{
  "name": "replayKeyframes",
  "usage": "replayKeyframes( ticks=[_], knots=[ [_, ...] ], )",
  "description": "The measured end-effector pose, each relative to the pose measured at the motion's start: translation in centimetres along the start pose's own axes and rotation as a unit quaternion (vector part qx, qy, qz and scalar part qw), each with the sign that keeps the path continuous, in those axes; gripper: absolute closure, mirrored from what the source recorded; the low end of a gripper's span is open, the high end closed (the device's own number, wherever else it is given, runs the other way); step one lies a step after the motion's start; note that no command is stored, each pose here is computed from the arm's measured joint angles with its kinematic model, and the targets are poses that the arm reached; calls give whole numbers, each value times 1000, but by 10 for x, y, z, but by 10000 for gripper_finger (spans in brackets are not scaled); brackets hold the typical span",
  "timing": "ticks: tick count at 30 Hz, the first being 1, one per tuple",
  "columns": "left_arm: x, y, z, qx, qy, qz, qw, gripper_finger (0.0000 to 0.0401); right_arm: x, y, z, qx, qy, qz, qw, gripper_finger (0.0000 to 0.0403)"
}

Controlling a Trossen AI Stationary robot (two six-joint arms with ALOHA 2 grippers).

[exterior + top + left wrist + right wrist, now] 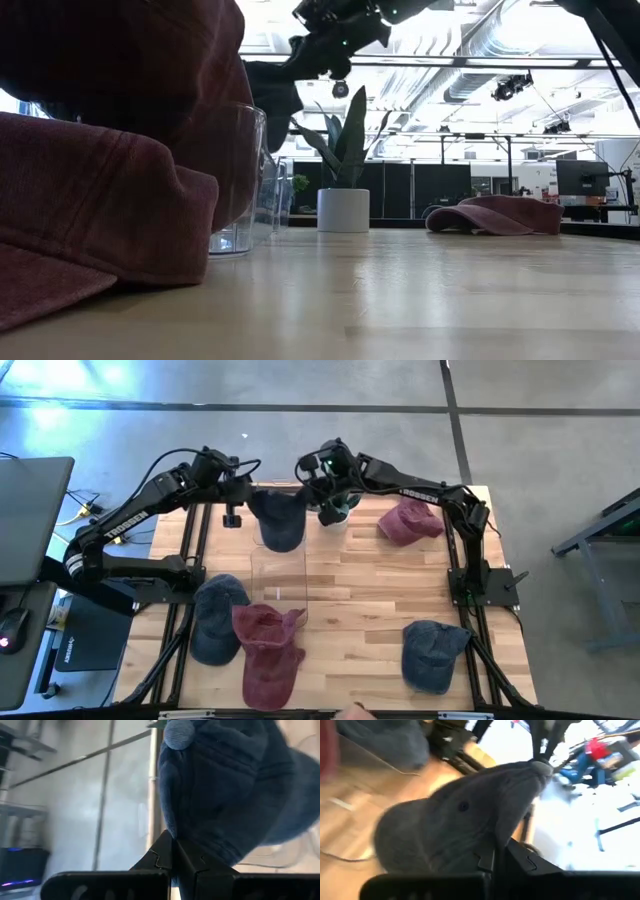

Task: Pick & Place hat
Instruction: Put the top blue cap into the top transparent bin

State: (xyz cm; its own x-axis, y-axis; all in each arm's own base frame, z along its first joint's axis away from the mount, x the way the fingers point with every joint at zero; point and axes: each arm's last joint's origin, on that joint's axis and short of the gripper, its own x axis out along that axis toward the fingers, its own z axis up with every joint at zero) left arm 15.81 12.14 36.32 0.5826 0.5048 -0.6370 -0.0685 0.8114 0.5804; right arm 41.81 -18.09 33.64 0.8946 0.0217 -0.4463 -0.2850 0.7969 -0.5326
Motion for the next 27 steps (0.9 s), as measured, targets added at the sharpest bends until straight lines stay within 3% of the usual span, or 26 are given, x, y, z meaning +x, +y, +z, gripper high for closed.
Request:
replayKeyframes(
  ticks=[6,9,12,17,27],
  knots=[
    [0,11,7,48,-4,79,996,401,2,-25,-14,-27,-29,-78,996,398],
    [2,15,10,41,-8,102,994,401,9,-31,-26,-30,-38,-89,995,394],
    [9,10,8,16,-5,81,997,401,14,-26,-36,-20,-32,-47,998,399],
    [33,-23,1,10,14,21,1000,401,27,-1,-50,-11,3,24,1000,398],
    [39,-75,19,45,-11,-36,998,401,38,29,-38,-23,15,81,996,398]
  ],
)
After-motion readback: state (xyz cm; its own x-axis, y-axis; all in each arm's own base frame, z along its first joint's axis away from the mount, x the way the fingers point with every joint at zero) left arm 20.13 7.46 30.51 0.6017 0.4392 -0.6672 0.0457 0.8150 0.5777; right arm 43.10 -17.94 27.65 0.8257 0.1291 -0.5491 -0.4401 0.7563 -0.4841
